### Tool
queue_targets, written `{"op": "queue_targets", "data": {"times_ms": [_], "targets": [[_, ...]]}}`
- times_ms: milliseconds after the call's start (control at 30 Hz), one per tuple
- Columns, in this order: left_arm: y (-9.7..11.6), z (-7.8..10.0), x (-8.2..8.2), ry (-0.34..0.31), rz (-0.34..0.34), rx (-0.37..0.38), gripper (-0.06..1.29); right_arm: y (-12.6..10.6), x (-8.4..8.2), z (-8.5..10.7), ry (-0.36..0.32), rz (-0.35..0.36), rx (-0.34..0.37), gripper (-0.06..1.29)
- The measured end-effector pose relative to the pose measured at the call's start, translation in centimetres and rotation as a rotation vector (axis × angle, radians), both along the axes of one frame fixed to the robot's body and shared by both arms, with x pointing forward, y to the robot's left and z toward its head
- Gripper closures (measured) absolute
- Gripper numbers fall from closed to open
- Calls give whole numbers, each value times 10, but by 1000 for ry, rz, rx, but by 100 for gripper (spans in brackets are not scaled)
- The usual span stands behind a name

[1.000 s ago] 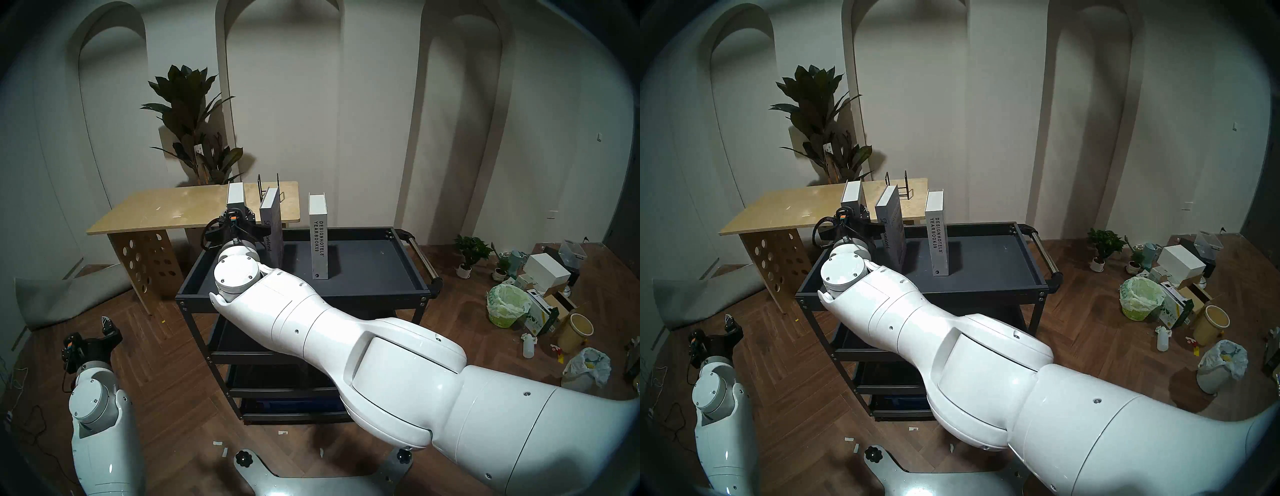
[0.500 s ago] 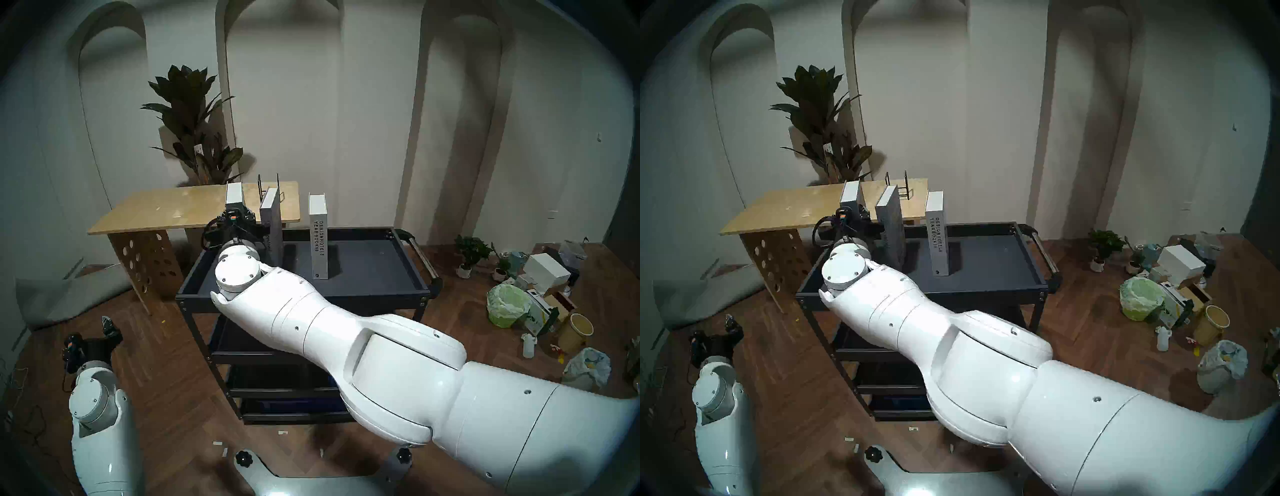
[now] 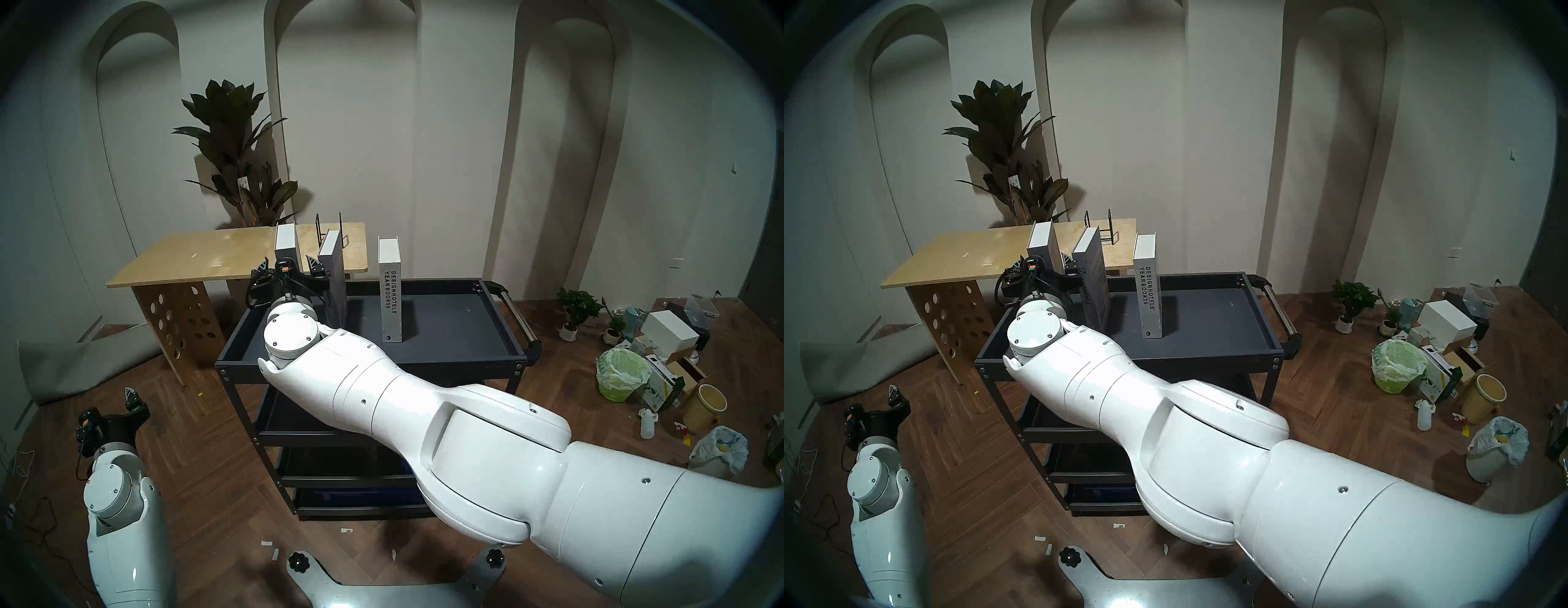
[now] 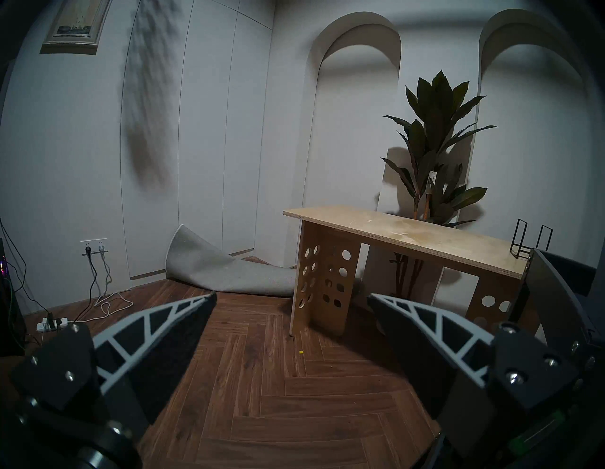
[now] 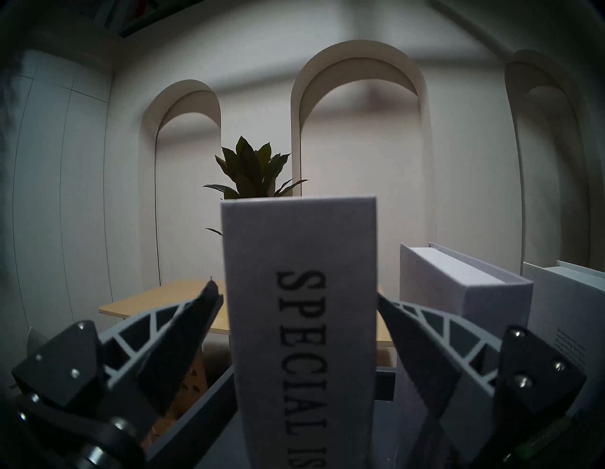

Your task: Sort the books onto the shelf by size, largest to the left

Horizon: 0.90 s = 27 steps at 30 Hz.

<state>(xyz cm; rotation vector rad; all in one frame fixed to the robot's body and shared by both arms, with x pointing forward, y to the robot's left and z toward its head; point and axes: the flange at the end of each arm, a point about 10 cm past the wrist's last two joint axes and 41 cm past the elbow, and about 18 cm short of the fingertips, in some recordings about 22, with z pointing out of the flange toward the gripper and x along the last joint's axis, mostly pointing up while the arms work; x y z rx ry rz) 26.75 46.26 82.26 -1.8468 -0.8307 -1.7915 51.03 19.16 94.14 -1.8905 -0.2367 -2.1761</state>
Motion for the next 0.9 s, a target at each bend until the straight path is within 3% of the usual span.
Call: {"op": "queue_targets", "data": {"times_ms": [233,567,833,900], "targets": [[0,0,0,-1,-4,0,0,2,0,5,-4,8,9,1],[-2,1,2,-6,-18,0,0,8,1,31,-52,20,38,0],[-11,3,8,-14,-50,-2,0,11,2,67,-121,15,91,1],[-16,5,12,-22,-69,1,0,11,3,85,-153,8,125,1]]}}
